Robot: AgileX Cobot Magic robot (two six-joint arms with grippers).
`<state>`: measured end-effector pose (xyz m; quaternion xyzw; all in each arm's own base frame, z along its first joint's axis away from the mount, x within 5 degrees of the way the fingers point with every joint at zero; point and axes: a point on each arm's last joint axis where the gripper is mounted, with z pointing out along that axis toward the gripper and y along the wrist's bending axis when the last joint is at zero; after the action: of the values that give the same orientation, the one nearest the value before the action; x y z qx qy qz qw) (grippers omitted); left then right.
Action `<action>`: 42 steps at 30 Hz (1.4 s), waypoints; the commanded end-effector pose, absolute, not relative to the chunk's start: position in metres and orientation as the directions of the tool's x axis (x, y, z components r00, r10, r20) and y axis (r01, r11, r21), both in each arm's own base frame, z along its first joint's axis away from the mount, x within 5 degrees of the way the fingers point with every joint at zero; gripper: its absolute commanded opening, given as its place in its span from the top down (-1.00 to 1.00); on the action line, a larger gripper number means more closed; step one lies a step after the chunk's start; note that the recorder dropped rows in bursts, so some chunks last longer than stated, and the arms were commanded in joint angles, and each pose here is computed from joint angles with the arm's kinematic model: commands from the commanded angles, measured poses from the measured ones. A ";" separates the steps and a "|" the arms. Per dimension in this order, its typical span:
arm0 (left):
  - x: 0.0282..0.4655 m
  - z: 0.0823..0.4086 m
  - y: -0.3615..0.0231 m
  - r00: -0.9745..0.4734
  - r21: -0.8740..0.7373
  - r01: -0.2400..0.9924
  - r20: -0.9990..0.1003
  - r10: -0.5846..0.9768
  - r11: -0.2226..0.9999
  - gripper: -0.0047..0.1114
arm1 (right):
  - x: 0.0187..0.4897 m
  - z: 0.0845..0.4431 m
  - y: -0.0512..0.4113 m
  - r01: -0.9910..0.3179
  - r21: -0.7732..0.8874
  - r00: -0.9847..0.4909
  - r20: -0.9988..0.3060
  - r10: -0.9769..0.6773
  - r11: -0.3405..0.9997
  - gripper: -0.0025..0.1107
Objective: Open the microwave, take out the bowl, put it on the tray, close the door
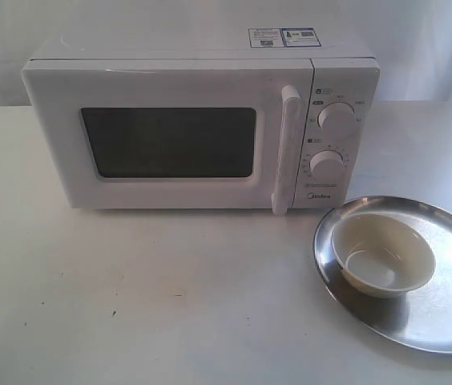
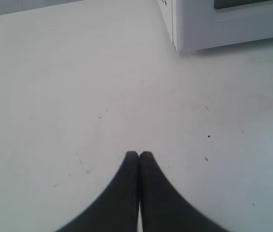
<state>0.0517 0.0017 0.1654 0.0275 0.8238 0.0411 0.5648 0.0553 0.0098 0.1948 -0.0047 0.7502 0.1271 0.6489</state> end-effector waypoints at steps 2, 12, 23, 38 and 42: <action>0.052 0.166 0.001 -0.355 0.088 0.002 -0.931 0.083 0.996 0.92 | 0.055 0.194 0.009 -0.191 0.001 -0.126 -0.992 -0.024 0.982 0.96; 0.052 0.166 0.001 -0.355 0.088 0.002 -0.931 0.083 0.996 0.92 | 0.053 0.186 0.012 -0.229 -0.035 -0.196 -0.977 -0.082 0.973 0.96; 0.052 0.166 0.001 -0.355 0.088 0.002 -0.931 0.083 0.996 0.92 | 0.053 0.186 0.013 -0.243 -0.051 -0.193 -0.976 -0.100 0.969 0.96; 0.052 0.166 0.001 -0.355 0.088 0.002 -0.931 0.083 0.996 0.92 | 0.053 0.186 0.012 -0.226 0.006 -0.211 -0.976 -0.043 0.974 0.96; 0.052 0.166 0.001 -0.355 0.088 0.002 -0.931 0.083 0.996 0.92 | 0.053 0.186 0.012 -0.226 0.006 -0.211 -0.976 -0.043 0.974 0.96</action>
<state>0.0517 0.0017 0.1654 0.0275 0.8238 0.0411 0.5648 0.0529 0.0130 0.1855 -0.0913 0.7775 0.0759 0.6176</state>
